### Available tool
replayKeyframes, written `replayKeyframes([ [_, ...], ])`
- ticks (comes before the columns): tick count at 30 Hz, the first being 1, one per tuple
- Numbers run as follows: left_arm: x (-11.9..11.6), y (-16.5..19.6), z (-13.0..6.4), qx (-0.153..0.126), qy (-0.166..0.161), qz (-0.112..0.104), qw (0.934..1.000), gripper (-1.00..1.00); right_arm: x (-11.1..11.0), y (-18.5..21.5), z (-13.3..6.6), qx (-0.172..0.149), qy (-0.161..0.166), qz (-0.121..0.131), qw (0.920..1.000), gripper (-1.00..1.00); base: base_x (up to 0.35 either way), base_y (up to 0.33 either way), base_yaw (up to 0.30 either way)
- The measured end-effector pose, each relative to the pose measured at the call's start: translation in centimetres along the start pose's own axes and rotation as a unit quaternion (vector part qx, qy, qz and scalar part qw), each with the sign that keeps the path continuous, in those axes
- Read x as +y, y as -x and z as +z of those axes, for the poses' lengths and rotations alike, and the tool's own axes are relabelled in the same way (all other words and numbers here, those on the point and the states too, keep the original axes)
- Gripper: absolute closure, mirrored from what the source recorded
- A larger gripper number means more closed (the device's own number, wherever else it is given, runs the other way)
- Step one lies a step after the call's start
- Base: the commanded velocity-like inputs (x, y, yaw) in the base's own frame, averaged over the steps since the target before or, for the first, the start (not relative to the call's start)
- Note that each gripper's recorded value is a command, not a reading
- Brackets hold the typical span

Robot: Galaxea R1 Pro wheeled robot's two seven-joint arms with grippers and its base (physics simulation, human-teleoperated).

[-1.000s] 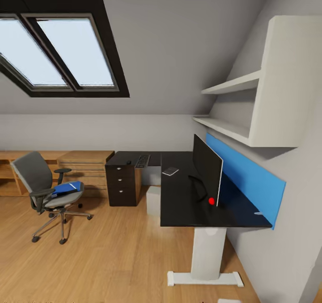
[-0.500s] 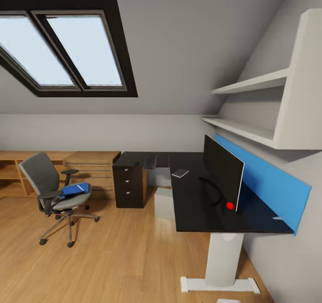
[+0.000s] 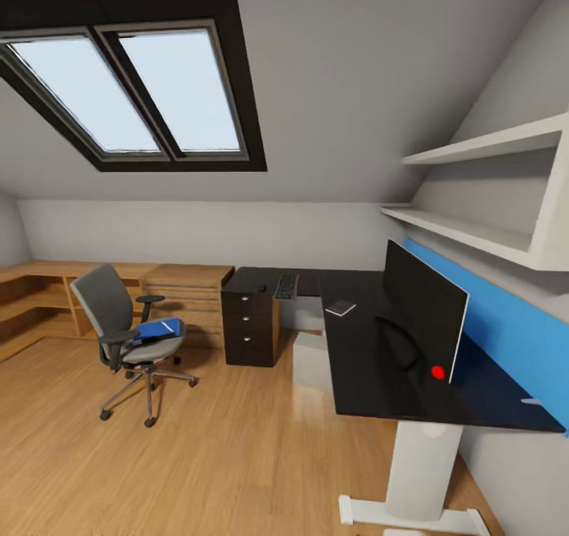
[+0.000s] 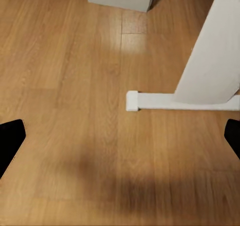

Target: In the bedroom, organize the workspace by keeping the computer under the desk, ensuring the monitor is on the desk, placing the keyboard on the desk next to the monitor, placing the mouse on the desk next to the keyboard, moving the folder from the swivel chair onto the desk next to the mouse, stacking the notebook on top of the folder with the pen on top of the notebook, and positioning the swivel chair next to the desk.

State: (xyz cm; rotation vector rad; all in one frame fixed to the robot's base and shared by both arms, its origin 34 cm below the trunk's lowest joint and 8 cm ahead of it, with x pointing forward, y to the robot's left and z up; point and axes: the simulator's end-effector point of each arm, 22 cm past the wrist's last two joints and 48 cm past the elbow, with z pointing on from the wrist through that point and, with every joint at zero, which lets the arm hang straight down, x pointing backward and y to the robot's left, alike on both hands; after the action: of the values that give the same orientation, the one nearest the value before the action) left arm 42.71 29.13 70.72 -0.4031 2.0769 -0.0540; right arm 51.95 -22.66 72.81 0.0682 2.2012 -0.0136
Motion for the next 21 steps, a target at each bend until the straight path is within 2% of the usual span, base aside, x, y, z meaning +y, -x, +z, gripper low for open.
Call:
replayKeyframes([
  [9, -0.01, -0.02, 0.0, 0.0, 0.0, 0.0, 1.0, -1.0, -0.09, -0.02, 0.01, 0.0, 0.0, -0.001, 1.0, -1.0, 0.0, 0.26, 0.006],
  [21, -0.37, 0.05, -0.1, -0.001, -0.004, 0.001, 1.0, -1.0, -0.13, 0.08, -0.06, 0.0, -0.001, 0.0, 1.0, -1.0, 0.0, 0.032, 0.0],
])
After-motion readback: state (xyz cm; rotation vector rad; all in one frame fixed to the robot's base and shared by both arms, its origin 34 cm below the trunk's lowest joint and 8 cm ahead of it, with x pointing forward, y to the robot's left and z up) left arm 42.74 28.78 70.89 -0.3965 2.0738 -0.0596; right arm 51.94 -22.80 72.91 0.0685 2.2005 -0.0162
